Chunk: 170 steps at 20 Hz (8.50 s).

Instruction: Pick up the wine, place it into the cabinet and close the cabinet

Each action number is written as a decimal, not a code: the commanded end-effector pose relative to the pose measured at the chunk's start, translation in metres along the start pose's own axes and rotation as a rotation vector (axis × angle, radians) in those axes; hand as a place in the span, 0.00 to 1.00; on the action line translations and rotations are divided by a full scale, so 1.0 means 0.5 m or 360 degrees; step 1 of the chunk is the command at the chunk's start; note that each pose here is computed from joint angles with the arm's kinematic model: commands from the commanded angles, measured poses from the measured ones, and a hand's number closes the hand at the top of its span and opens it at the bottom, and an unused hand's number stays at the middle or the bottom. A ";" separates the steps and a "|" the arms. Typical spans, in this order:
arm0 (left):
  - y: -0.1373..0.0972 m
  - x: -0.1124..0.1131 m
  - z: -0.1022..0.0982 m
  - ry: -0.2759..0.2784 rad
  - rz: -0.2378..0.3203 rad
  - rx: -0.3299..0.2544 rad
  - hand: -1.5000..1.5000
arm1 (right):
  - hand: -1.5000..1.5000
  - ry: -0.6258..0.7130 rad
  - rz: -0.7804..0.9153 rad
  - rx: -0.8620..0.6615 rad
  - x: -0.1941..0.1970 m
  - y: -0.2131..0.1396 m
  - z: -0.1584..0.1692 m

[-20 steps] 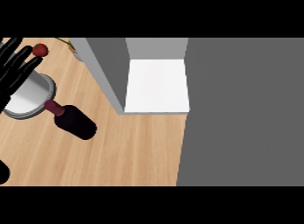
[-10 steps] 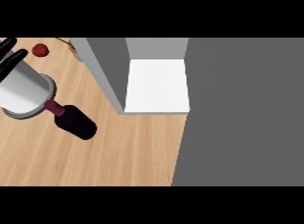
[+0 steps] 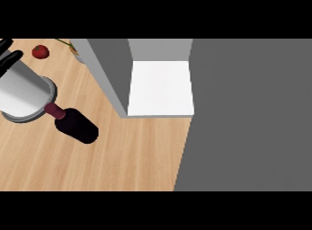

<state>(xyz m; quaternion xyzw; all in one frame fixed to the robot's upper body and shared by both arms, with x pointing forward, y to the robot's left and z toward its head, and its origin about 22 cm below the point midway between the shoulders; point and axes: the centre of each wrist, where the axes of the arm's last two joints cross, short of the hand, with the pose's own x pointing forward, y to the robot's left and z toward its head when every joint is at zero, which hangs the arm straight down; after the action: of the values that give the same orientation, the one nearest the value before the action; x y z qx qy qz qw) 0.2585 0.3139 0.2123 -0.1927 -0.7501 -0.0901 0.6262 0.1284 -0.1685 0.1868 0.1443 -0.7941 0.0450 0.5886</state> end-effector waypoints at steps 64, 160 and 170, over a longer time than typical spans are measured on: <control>0.192 -0.566 0.126 0.0388 0.0051 0.0174 0.00 | 0.00 -0.0157 0.0142 -0.0021 0.091 0.022 0.047; -0.250 -0.503 -0.219 -0.0039 -0.0257 0.0315 1.00 | 0.00 -0.0136 0.0195 -0.0077 0.048 0.001 0.102; -0.272 -0.505 -0.287 -0.0030 -0.0225 0.0353 1.00 | 0.00 -0.0122 0.0178 -0.0082 0.048 -0.003 0.101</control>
<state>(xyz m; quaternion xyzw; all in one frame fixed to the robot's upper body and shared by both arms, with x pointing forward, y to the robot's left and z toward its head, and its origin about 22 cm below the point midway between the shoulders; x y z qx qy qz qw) 0.3615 0.1024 0.0021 -0.0724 -0.7731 -0.0483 0.6283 0.1035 -0.1816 0.1624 0.0372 -0.8229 0.0778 0.5616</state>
